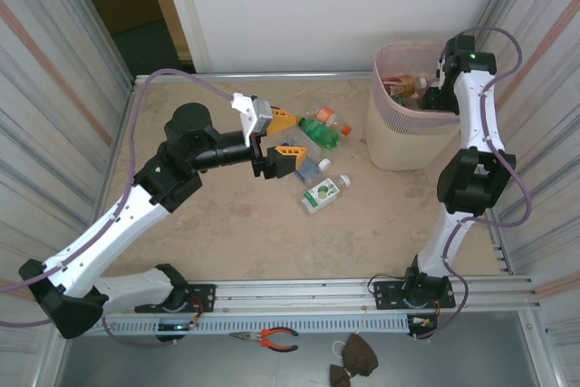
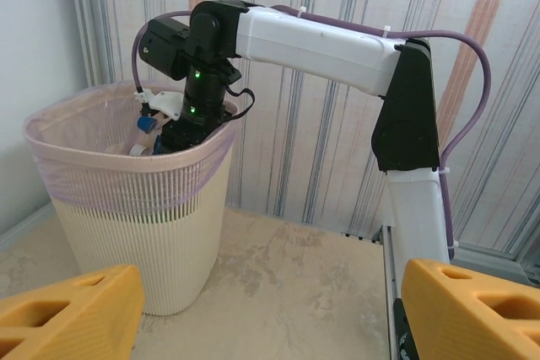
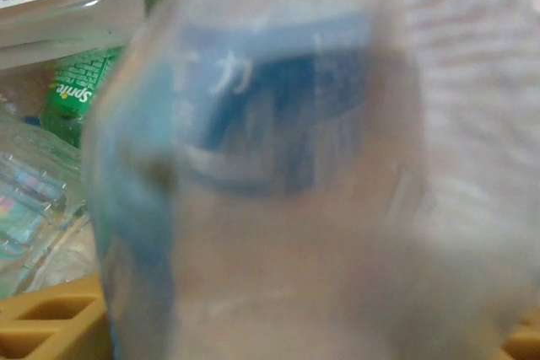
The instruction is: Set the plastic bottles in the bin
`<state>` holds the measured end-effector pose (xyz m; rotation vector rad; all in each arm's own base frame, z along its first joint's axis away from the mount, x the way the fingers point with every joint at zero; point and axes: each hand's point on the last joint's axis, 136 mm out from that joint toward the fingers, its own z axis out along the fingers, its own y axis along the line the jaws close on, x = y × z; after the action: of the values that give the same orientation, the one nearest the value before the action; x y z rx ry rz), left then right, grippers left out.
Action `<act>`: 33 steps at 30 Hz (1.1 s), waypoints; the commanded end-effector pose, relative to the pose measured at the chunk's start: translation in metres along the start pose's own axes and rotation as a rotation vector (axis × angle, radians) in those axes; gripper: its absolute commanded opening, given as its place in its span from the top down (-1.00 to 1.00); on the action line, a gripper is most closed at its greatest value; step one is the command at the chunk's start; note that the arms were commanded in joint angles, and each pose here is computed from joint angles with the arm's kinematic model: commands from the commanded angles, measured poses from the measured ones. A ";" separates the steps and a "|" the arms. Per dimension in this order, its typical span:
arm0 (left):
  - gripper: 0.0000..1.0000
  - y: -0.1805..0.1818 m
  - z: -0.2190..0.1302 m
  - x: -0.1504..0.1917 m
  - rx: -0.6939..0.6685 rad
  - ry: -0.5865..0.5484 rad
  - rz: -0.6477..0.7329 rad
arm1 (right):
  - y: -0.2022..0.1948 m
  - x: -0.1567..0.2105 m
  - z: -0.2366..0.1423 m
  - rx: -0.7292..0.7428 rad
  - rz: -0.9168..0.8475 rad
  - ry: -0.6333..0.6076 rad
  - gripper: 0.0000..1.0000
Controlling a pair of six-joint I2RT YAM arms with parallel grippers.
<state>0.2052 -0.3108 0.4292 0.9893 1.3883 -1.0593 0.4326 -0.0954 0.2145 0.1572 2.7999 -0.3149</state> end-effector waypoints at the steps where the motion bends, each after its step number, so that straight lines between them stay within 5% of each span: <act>1: -0.60 0.007 -0.004 -0.001 -0.032 -0.007 0.002 | 0.016 0.005 0.009 -0.028 -0.009 0.055 -0.53; 19: -0.56 0.050 0.011 0.028 -0.213 0.106 -0.158 | 0.016 -0.011 -0.121 0.006 -0.013 -0.252 -0.71; 28: -0.52 0.097 0.024 0.073 -0.425 0.215 -0.379 | 0.031 -0.004 -0.156 -0.113 0.025 -0.383 -0.37; 33: -0.36 0.137 0.020 0.110 -0.678 0.278 -0.587 | 0.045 0.003 -0.175 -0.223 0.050 -0.444 -0.29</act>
<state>0.3113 -0.3131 0.3186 0.4905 2.0410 -0.8542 0.3876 -0.0256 0.3509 0.0813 2.4333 -0.1366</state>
